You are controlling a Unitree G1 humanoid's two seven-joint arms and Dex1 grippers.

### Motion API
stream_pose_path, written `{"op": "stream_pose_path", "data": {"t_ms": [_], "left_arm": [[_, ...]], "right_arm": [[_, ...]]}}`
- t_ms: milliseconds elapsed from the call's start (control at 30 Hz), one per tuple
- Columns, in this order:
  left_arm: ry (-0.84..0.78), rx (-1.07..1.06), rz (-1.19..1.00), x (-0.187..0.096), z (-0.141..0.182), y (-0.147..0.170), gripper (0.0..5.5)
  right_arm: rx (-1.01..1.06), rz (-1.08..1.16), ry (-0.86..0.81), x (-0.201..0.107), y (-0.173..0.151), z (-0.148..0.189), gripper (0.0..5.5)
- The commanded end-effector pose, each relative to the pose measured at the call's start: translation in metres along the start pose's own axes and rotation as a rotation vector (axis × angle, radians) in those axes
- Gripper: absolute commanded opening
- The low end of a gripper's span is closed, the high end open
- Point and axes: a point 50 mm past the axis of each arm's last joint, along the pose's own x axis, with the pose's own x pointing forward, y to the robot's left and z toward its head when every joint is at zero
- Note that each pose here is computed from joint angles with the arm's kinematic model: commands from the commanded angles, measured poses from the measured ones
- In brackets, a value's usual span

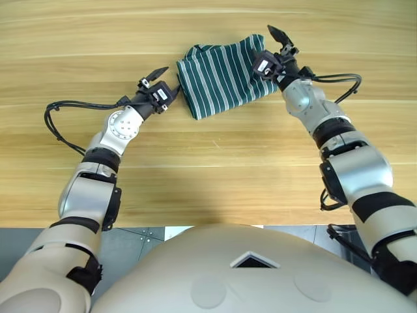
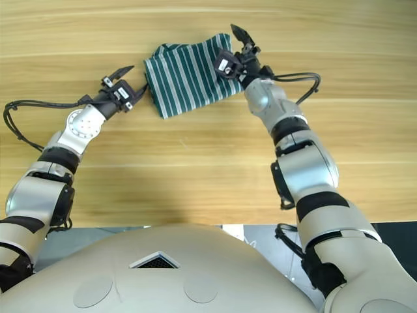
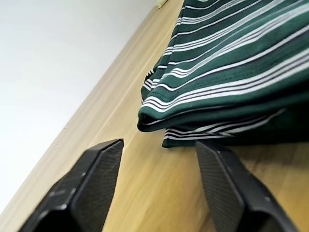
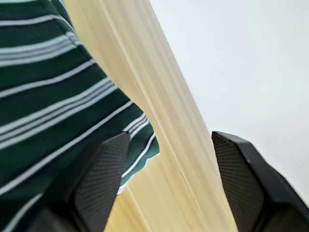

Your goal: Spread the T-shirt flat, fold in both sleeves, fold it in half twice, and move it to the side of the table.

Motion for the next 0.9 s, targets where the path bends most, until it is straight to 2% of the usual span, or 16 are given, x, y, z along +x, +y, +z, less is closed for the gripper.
{"op": "stream_pose_path", "data": {"t_ms": [33, 67, 133, 200, 300, 467, 567, 700, 767, 900], "left_arm": [[-0.023, -0.070, 0.076, -0.002, 0.001, 0.005, 3.41], [-0.023, -0.102, 0.122, -0.006, -0.002, 0.008, 3.57], [-0.065, -0.216, 0.234, -0.015, -0.003, 0.009, 3.89], [-0.111, -0.364, 0.364, -0.018, -0.003, 0.011, 3.89], [-0.163, -0.501, 0.462, -0.019, -0.002, 0.011, 3.89], [-0.198, -0.687, 0.498, -0.012, 0.001, -0.011, 3.89], [-0.196, -0.741, 0.494, -0.012, 0.000, -0.023, 3.89], [-0.189, -0.787, 0.522, -0.016, -0.003, -0.028, 3.89], [-0.212, -0.779, 0.523, -0.015, 0.000, -0.025, 3.89], [-0.248, -0.754, 0.544, -0.020, 0.002, -0.023, 3.89]], "right_arm": [[0.031, -0.101, 0.075, 0.009, -0.019, 0.000, 3.11], [0.048, -0.130, 0.040, 0.010, -0.020, 0.005, 3.11], [0.149, -0.155, -0.164, 0.011, -0.005, 0.038, 3.11], [0.249, -0.143, -0.301, 0.008, 0.011, 0.063, 3.11], [0.284, -0.067, -0.314, 0.004, 0.035, 0.072, 3.11], [0.382, 0.084, -0.034, -0.001, 0.065, 0.041, 3.11], [0.480, 0.153, 0.065, -0.006, 0.074, 0.029, 3.11], [0.851, 0.256, 0.252, -0.010, 0.080, 0.010, 3.11], [0.933, 0.249, 0.366, -0.016, 0.082, -0.003, 3.11], [1.099, -0.066, 0.667, -0.032, 0.055, -0.052, 3.11]]}}
